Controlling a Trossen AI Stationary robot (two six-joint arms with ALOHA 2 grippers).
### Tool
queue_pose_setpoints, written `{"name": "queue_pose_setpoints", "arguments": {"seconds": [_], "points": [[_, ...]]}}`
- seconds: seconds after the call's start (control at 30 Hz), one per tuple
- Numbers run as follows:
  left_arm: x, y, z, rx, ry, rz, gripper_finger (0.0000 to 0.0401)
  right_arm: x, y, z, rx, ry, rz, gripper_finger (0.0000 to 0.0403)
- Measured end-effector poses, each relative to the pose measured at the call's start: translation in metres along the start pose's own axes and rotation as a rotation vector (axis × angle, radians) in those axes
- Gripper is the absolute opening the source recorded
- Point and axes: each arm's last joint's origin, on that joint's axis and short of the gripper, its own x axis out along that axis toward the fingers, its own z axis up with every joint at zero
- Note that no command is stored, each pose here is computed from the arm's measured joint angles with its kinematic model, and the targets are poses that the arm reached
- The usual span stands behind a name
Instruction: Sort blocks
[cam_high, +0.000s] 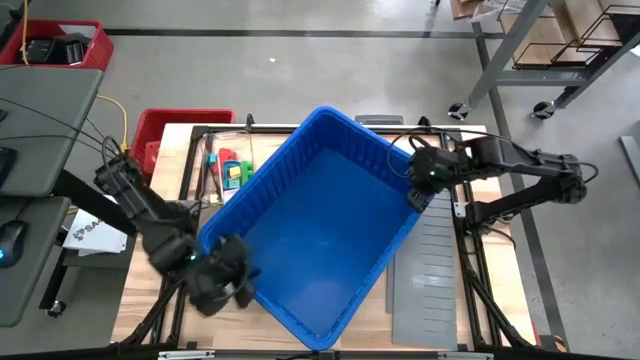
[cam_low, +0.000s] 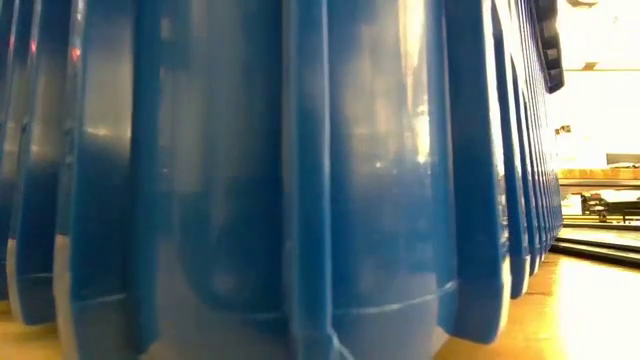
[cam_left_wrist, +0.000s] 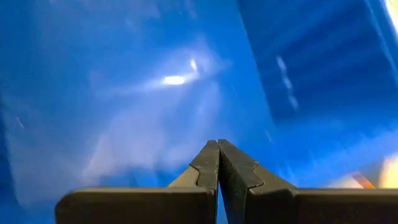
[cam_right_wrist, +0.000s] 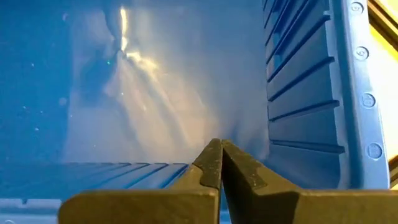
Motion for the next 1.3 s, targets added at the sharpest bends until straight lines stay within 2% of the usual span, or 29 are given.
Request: {"name": "queue_pose_setpoints", "arguments": {"seconds": [0.13,0.23,0.3,0.37,0.5,0.63,0.83,1.1,1.3], "points": [[-0.037,-0.009,-0.022,-0.015,0.128,-0.133,0.0,0.001,-0.006,0.002,0.007,0.009,-0.018,0.0],[-0.054,-0.011,-0.041,-0.026,0.253,-0.181,0.0,0.002,-0.013,0.006,0.034,0.005,-0.034,0.0],[-0.058,-0.009,-0.055,-0.042,0.339,-0.161,0.0,0.002,-0.017,0.008,0.05,0.007,-0.038,0.0],[-0.055,-0.005,-0.07,-0.054,0.358,-0.116,0.0,0.003,-0.02,0.009,0.054,0.021,-0.017,0.0],[-0.032,0.006,-0.091,-0.078,0.296,-0.015,0.0,0.003,-0.024,0.008,0.048,0.072,0.006,0.0],[-0.002,0.023,-0.099,-0.136,0.247,0.118,0.0,0.003,-0.026,0.003,0.064,0.126,-0.002,0.0],[0.016,0.051,-0.093,-0.186,0.132,0.291,0.0,0.002,-0.022,-0.003,0.118,0.191,0.02,0.0],[0.0,0.082,-0.057,-0.176,-0.063,0.525,0.0,-0.002,-0.004,-0.015,0.133,0.213,0.028,0.0],[-0.009,0.103,-0.034,-0.169,-0.121,0.488,0.0,-0.004,0.008,-0.024,0.169,0.203,0.014,0.0]]}}
